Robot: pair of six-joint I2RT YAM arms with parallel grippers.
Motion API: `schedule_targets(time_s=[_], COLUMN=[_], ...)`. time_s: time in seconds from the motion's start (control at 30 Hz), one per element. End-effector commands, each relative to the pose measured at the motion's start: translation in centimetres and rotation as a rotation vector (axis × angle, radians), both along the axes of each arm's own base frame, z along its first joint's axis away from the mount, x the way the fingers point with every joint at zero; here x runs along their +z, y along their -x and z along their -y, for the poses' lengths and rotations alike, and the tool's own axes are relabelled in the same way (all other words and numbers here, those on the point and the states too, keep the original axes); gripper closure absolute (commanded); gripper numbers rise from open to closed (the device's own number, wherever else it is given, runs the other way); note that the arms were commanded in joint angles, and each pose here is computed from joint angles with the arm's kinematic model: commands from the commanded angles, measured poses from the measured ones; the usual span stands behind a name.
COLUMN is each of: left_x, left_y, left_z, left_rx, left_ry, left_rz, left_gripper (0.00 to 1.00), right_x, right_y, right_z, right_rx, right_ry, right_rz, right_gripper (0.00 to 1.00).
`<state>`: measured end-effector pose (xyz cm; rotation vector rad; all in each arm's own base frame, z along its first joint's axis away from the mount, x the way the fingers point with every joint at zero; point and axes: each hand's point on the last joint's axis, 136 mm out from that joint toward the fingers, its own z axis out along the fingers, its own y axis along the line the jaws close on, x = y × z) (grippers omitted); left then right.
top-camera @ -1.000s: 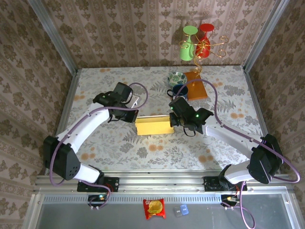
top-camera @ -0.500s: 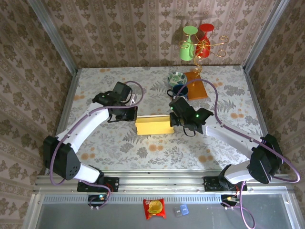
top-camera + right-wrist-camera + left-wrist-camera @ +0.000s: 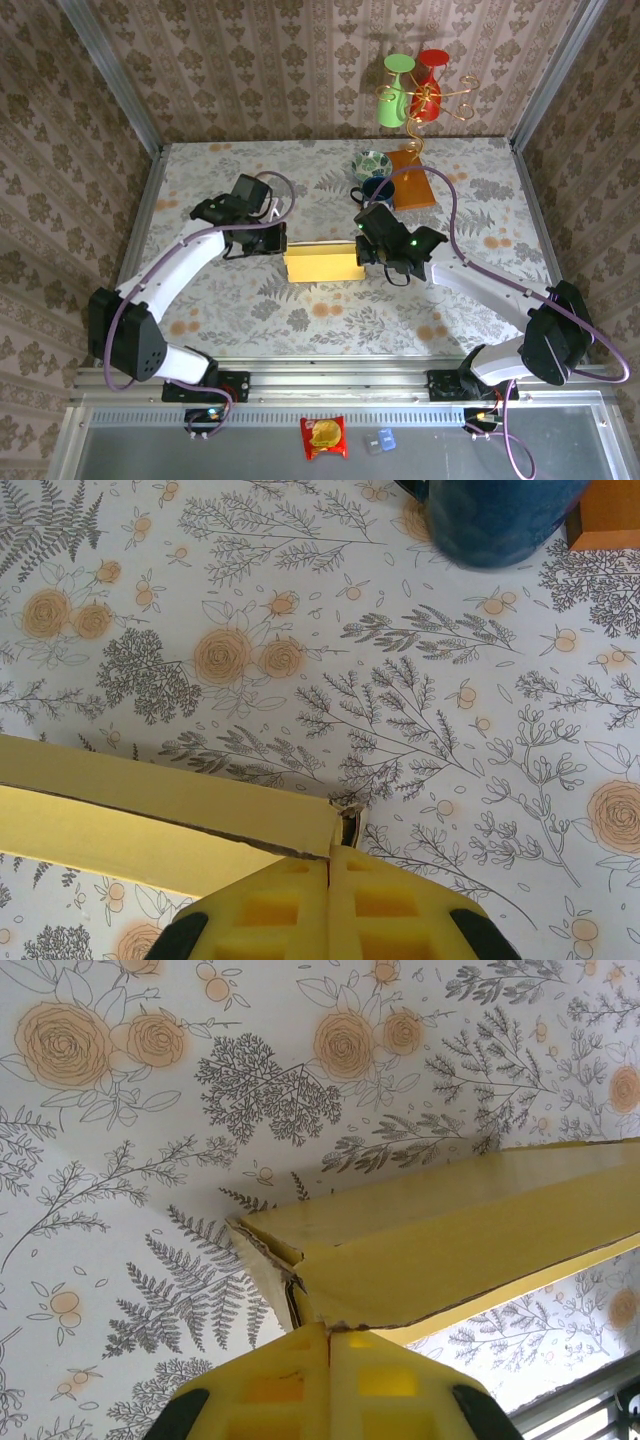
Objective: Fold the paper box
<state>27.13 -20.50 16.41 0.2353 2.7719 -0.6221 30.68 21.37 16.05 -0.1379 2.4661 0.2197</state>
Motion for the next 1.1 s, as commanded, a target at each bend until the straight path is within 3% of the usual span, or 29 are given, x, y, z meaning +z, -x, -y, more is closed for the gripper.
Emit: schedule_targets(time_s=[0.0,0.33,0.5,0.6,0.67,0.7,0.8,0.97,1.07], left_x=[-1.1,-2.4,-2.8,-2.7,-2.5,-2.4,-2.3,-2.3,-2.2], left_y=[1.2,1.9,2.3,2.2,2.2,2.2,2.3,2.5,2.5], left_z=[0.0,-0.6,-0.7,-0.7,-0.6,-0.6,-0.4,-0.1,-0.1], left_rx=[-0.018,-0.059,-0.077,-0.087,-0.096,-0.100,-0.110,-0.123,-0.125], left_ry=[0.013,-0.029,-0.060,-0.074,-0.082,-0.086,-0.092,-0.104,-0.108], left_rz=[-0.035,-0.006,0.002,0.014,0.022,0.028,0.035,0.045,0.047], left_gripper=[1.00,1.00,1.00,1.00,1.00,1.00,1.00,1.00,1.00], right_x=[-2.0,-3.8,-2.1,-0.9,0.4,1.0,2.5,3.4,3.3], right_y=[1.2,1.9,2.1,2.6,3.2,3.5,3.6,2.4,1.5], right_z=[0.5,0.8,0.9,0.8,1.0,1.1,0.7,0.3,-0.2], right_rx=[0.005,0.033,0.012,-0.034,-0.105,-0.155,-0.317,-0.559,-0.644], right_ry=[0.046,0.080,0.037,-0.022,-0.110,-0.188,-0.518,-0.980,-1.122], right_rz=[-0.045,-0.031,-0.008,-0.036,-0.075,-0.105,-0.188,-0.292,-0.337], right_gripper=[1.00,1.00,1.00,0.89,0.76,0.65,0.39,0.30,0.28])
